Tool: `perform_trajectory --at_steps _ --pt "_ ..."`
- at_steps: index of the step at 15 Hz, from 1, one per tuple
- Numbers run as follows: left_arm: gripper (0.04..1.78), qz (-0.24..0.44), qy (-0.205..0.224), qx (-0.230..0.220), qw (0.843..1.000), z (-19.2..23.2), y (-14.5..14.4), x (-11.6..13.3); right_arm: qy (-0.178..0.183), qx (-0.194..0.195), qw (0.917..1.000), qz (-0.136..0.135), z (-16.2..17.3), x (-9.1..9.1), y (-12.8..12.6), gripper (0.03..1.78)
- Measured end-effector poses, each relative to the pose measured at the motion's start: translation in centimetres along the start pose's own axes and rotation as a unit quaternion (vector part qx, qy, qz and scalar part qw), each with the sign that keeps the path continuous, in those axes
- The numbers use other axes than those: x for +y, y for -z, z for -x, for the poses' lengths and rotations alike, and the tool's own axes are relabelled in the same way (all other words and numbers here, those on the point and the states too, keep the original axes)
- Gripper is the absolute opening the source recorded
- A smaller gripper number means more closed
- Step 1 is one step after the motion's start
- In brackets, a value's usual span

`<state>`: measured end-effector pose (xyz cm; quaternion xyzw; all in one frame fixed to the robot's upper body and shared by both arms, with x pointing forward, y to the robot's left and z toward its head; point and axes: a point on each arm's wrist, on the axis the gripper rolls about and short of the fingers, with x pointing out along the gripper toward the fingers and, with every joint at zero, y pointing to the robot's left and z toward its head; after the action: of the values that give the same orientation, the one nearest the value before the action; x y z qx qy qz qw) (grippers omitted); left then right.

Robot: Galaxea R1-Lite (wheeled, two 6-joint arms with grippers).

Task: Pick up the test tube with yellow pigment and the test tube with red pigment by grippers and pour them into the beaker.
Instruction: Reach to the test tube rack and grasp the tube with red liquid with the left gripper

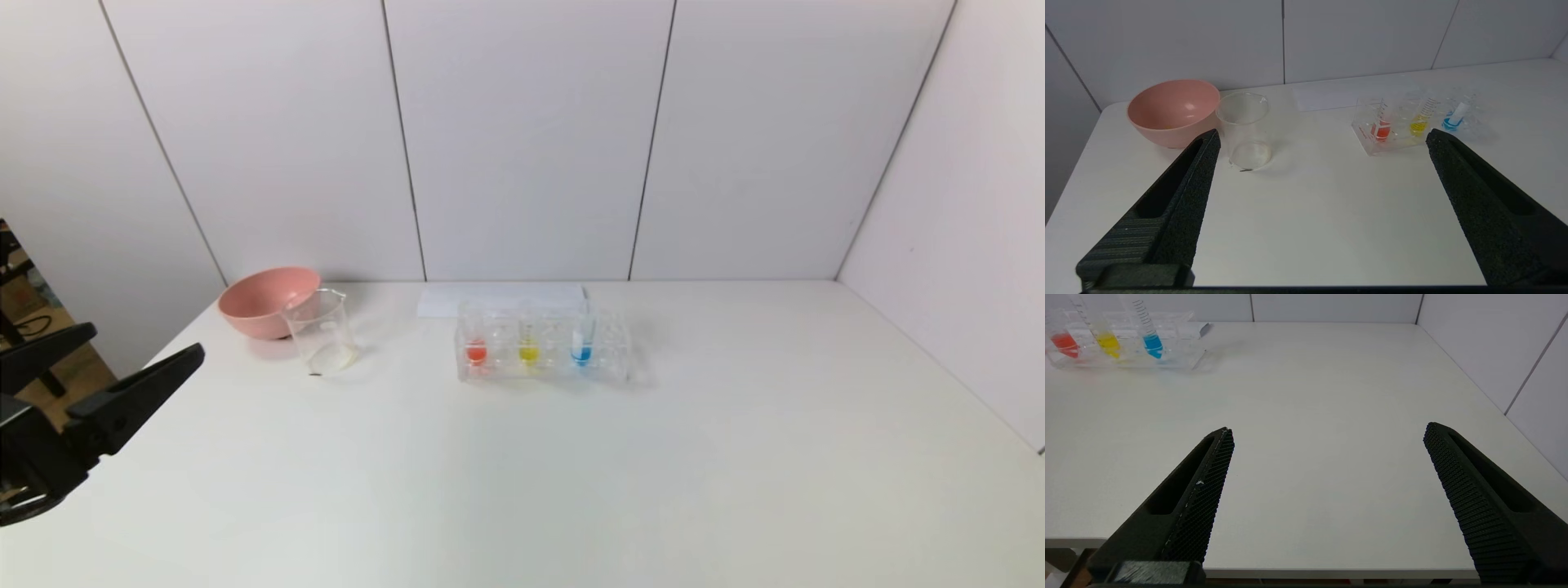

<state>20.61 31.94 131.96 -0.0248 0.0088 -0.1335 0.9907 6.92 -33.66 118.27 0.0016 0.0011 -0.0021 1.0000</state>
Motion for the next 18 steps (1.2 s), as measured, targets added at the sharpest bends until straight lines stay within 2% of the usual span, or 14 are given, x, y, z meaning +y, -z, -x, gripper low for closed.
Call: perform_trajectory --at_steps 4,7,12,14,18 --pt "1.76 0.003 0.015 0.01 1.0 -5.6 0.9 -0.2 0.0 0.0 1.0 0.0 0.0 0.0 0.0 1.7" --pt "1.76 0.002 0.017 0.008 1.0 -9.7 2.5 -1.1 0.0 0.0 1.0 0.0 0.0 0.0 0.0 1.7" --pt "1.76 0.01 0.034 -0.031 0.999 -15.4 5.1 -4.1 0.0 0.0 1.0 0.0 0.0 0.0 0.0 1.7" --pt "1.76 0.014 0.046 -0.028 0.998 -17.1 5.9 -5.4 0.0 0.0 1.0 0.0 0.0 0.0 0.0 1.7" --pt "1.76 0.014 0.008 -0.019 1.0 -19.0 7.4 -8.3 0.0 0.0 1.0 0.0 0.0 0.0 0.0 1.7"
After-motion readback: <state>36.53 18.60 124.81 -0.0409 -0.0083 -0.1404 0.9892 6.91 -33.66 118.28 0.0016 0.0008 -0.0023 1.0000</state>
